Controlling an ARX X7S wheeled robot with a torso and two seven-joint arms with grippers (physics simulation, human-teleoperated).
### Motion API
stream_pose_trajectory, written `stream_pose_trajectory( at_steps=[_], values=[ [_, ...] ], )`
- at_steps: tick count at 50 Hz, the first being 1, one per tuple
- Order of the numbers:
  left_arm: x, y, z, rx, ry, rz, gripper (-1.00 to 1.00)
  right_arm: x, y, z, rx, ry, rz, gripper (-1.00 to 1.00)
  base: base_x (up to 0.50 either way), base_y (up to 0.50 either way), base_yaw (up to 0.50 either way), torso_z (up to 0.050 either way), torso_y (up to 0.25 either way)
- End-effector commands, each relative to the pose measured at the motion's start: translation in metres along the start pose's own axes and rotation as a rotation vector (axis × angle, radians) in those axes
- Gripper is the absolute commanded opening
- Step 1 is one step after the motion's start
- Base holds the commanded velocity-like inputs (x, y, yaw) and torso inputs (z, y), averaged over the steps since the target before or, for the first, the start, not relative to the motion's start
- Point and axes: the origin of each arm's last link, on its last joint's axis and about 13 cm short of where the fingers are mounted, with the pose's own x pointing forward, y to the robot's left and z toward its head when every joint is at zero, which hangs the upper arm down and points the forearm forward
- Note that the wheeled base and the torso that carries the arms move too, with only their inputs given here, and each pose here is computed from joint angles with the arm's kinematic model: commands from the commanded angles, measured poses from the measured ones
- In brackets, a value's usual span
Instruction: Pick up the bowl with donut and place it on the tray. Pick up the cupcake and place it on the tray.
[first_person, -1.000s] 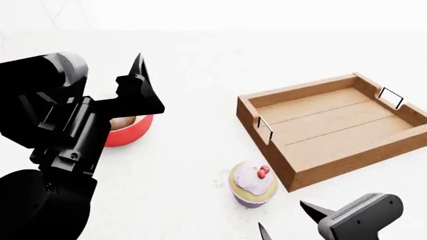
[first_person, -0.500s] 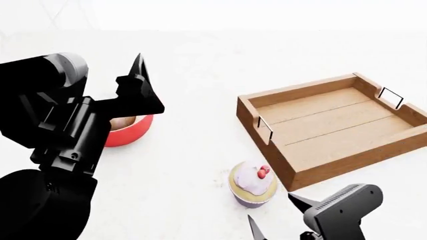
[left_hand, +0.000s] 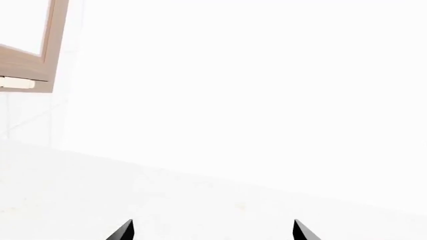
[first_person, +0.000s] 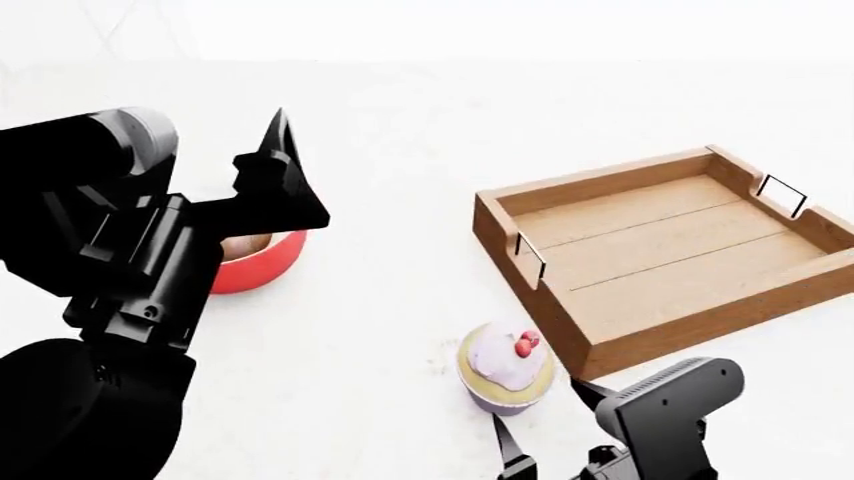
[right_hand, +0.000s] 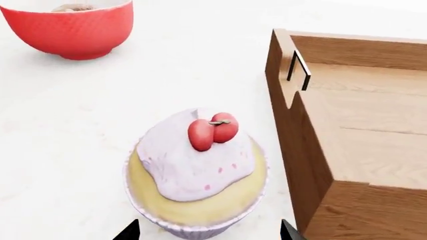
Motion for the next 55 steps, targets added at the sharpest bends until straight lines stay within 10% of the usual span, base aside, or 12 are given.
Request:
stream_pose_trajectory(
  at_steps=[1, 33, 34, 55],
  values=[
    [0.001, 0.0, 0.0, 0.002, 0.001, -0.002, 1.0, 0.008, 0.0, -0.004, 0.015, 0.008, 0.01, 1.0, 0.0, 0.0, 0.0, 0.0, 0.0],
    [0.0, 0.003, -0.002, -0.01, -0.003, 0.008, 1.0, 0.022, 0.0, -0.006, 0.014, 0.017, 0.053, 1.0, 0.0, 0.0, 0.0, 0.0, 0.0],
    [0.0, 0.003, -0.002, -0.01, -0.003, 0.008, 1.0, 0.022, 0.0, -0.006, 0.013, 0.016, 0.052, -1.0, 0.0, 0.0, 0.0, 0.0, 0.0],
    [0.001, 0.004, -0.002, -0.007, -0.006, 0.013, 1.0, 0.017, 0.001, -0.002, -0.01, -0.039, 0.056, -1.0, 0.0, 0.0, 0.0, 0.0, 0.0]
  ],
)
